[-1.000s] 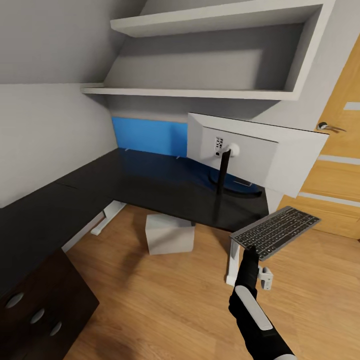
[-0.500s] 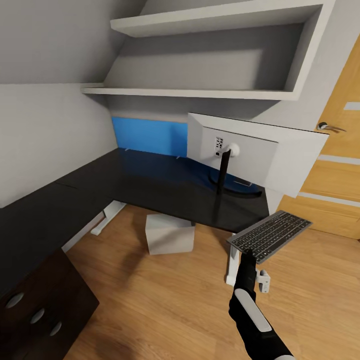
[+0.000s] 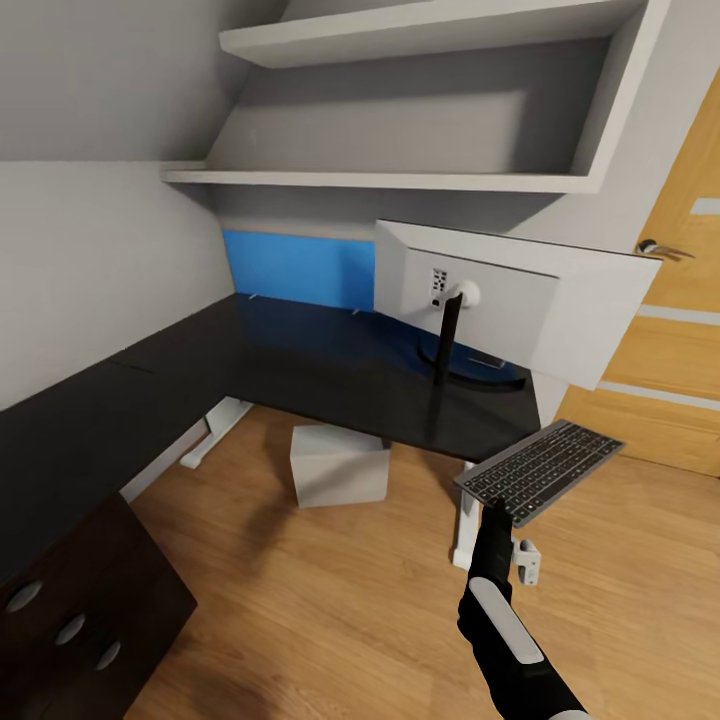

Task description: In the bedroom, organize the workspace by keeping the computer under the desk, ensuring the monitor is on the desk, placing the keyboard on the desk next to the monitor, placing the mouse on the desk next to the keyboard, moving the folder from the swivel chair onto the desk next to the mouse, stacking the notebook on top of the folder with the pen on top of the notebook, and positioning the swivel chair next to the desk.

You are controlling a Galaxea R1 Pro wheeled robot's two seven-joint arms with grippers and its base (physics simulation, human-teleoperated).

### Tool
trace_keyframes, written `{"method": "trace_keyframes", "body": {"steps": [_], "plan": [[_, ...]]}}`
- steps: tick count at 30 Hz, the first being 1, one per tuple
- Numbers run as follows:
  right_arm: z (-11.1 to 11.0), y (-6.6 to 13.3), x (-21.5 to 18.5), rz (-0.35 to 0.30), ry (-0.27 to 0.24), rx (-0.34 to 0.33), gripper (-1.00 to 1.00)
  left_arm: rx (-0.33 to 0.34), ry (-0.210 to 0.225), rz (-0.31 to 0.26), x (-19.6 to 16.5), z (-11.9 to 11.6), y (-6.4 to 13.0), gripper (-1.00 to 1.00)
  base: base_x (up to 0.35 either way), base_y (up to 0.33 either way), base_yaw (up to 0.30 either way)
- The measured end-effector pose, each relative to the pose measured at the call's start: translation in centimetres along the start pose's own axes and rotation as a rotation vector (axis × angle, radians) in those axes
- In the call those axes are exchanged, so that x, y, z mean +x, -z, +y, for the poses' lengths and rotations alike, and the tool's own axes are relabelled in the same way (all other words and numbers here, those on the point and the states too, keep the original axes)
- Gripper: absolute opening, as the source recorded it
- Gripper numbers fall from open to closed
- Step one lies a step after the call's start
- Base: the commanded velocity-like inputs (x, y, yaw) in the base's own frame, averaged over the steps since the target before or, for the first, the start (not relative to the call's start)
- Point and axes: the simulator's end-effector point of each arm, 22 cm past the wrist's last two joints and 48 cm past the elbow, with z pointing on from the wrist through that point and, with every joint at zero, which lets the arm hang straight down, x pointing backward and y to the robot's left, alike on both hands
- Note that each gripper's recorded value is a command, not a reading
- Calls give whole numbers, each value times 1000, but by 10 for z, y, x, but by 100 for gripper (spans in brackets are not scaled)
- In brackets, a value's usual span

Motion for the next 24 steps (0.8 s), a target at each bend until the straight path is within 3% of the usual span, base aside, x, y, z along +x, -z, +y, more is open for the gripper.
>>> {"method": "trace_keyframes", "body": {"steps": [18,24], "plan": [[-5,-2,1,-1,10,-12,-100,4,-3,-2,4,0,-7,100,0,0,0],[-4,-2,1,-1,8,-14,-100,6,-4,-3,4,-1,-7,100,136,0,0]]}}
